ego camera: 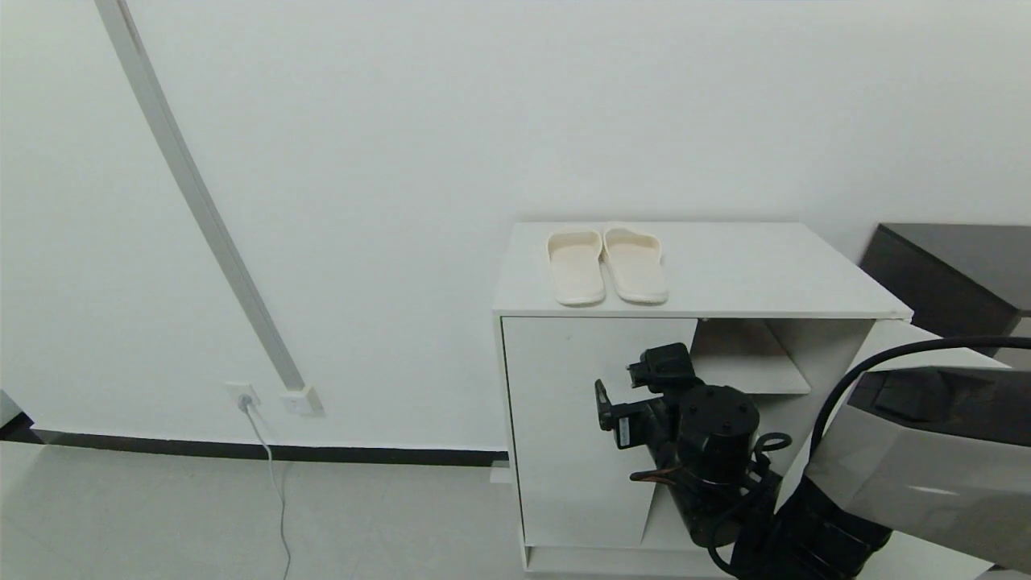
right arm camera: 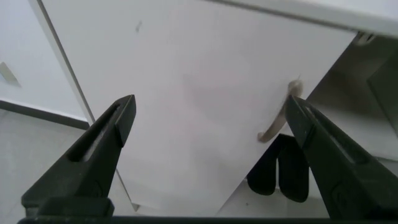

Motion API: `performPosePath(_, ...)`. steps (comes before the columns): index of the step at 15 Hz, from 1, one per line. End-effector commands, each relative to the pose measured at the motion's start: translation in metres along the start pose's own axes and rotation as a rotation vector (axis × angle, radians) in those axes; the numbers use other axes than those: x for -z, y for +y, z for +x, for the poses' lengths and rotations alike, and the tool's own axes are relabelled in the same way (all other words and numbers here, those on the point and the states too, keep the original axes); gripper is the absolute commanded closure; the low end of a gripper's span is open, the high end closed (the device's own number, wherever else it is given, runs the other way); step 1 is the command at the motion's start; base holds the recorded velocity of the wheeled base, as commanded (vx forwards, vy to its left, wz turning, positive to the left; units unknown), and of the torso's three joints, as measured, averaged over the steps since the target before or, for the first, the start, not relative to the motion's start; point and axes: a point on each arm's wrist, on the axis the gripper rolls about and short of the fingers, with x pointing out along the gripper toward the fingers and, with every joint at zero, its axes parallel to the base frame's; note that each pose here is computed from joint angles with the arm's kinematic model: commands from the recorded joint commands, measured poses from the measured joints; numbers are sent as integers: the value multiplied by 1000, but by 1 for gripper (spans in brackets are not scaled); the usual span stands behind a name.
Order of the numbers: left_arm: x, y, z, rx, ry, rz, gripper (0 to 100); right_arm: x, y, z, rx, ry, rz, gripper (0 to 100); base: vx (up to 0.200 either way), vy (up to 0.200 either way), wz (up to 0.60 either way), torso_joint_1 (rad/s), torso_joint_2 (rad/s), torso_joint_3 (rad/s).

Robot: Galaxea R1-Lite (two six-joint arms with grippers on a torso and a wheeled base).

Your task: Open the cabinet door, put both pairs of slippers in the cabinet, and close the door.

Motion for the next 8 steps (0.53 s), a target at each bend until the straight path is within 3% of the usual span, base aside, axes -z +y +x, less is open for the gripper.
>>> performPosePath(1, 0, 0, 0, 0, 0, 0, 100, 2, 0, -2, -1, 7, -5, 0, 0, 0, 0, 261, -574, -330)
performPosePath(8, 0, 0, 0, -2, 0, 2, 100, 1, -1, -2, -2, 6, -9, 0, 0, 0, 0, 240, -539, -301)
